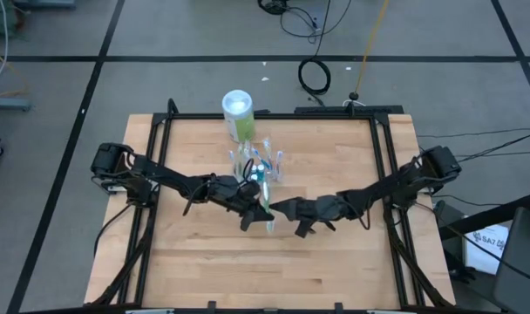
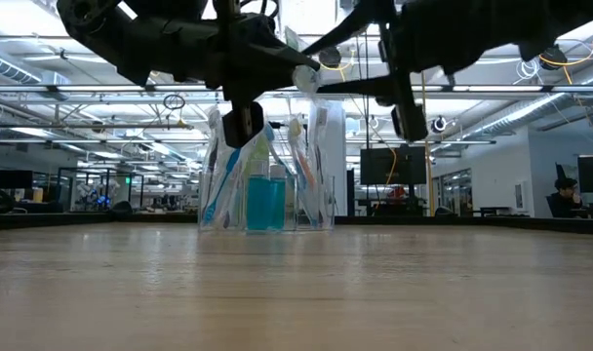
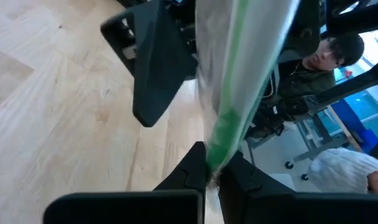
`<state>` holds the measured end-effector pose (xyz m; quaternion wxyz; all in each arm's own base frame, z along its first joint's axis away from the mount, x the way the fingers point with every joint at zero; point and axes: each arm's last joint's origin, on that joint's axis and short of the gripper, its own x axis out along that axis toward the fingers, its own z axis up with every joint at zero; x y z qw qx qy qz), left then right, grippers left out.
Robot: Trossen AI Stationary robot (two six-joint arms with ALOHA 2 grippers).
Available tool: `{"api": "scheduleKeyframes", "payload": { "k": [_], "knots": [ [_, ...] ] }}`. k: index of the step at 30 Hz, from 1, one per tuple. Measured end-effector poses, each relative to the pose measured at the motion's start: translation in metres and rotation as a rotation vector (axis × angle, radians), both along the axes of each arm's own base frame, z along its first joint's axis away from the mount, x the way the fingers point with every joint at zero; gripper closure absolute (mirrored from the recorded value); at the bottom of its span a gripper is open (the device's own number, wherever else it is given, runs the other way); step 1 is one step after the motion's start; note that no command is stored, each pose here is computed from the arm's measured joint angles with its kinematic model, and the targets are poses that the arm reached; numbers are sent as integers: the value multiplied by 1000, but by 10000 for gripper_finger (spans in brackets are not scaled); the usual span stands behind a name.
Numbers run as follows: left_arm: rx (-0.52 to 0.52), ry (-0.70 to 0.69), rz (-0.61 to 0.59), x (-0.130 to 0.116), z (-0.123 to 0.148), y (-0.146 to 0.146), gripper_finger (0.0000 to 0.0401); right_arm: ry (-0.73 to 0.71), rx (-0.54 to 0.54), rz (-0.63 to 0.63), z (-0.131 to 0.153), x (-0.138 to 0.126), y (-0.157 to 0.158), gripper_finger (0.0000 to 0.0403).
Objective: Pick & Place toothbrushing station
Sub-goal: Put the green toothbrush into the right side of the transparent organizer
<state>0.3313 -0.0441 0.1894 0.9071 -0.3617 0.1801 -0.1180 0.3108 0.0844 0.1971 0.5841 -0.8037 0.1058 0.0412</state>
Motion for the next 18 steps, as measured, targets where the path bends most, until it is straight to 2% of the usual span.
{"api": "scheduleKeyframes", "payload": {
  "k": [3, 10, 13, 18],
  "knots": [
    [-2, 9, -8, 0, -1, -1, 393, -18, -30, 28, -4, 5, -1, 240],
    [-3, 62, -6, -2, -6, -1, 385, -50, -51, 25, -10, 13, 1, 240],
    [3, 46, 7, -1, -4, 0, 394, -76, -55, -13, -6, 12, 6, 241],
    [-17, 48, -13, -1, -3, -1, 383, -103, -55, -42, -3, 8, 17, 241]
  ]
}}
